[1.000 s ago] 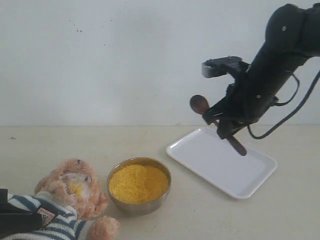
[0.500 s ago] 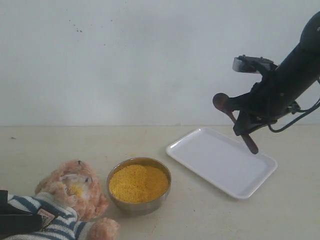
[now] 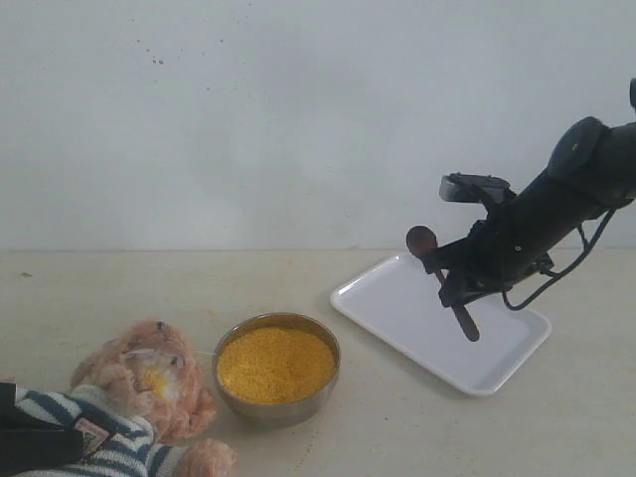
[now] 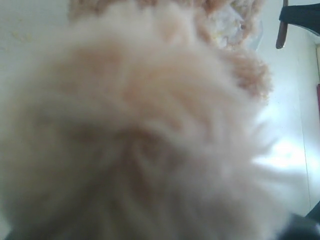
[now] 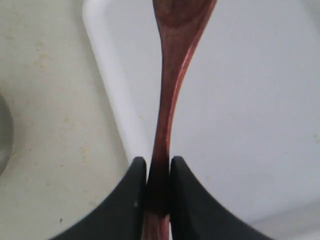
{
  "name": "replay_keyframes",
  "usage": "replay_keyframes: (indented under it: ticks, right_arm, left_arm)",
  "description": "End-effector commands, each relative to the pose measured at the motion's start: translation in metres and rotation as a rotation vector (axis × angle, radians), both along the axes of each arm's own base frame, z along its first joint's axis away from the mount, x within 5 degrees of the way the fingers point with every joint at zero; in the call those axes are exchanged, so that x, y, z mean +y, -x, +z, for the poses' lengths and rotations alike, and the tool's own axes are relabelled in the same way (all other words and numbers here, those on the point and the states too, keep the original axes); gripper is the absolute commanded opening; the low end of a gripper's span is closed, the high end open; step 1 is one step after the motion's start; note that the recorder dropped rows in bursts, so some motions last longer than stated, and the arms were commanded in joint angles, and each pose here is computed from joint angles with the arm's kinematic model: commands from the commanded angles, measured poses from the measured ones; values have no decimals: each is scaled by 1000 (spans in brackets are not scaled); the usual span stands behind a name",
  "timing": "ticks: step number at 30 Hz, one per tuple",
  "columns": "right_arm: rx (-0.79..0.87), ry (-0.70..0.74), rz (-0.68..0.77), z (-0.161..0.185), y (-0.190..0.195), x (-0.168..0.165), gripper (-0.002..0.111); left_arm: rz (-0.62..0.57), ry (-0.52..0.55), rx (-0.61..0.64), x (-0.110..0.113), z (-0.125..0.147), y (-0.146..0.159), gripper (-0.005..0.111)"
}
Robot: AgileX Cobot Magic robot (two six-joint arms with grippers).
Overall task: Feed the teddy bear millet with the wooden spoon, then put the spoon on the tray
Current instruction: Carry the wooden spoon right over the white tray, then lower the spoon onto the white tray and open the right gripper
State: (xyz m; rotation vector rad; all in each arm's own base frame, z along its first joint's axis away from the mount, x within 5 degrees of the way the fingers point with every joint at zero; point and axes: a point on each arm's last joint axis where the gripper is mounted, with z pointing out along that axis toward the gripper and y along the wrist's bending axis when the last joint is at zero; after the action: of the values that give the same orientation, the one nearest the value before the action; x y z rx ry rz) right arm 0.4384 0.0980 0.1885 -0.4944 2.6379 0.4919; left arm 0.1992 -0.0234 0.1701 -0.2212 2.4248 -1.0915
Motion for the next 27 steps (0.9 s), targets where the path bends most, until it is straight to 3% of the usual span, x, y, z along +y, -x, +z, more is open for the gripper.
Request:
replay_keyframes:
  ticks: [1,10,27]
  right_arm:
    - [-27,11,-26,-20,-10,-4,0]
    - [43,21,-44,-63,-15,-3,0]
    - [30,22,-56,-63,-17,-4,0]
  left_arm:
    - [-16,15,-20,-2,2,1,4]
    - [9,29,-24,-1,3,0,4]
    - [7,32,-24,-2,4,0,4]
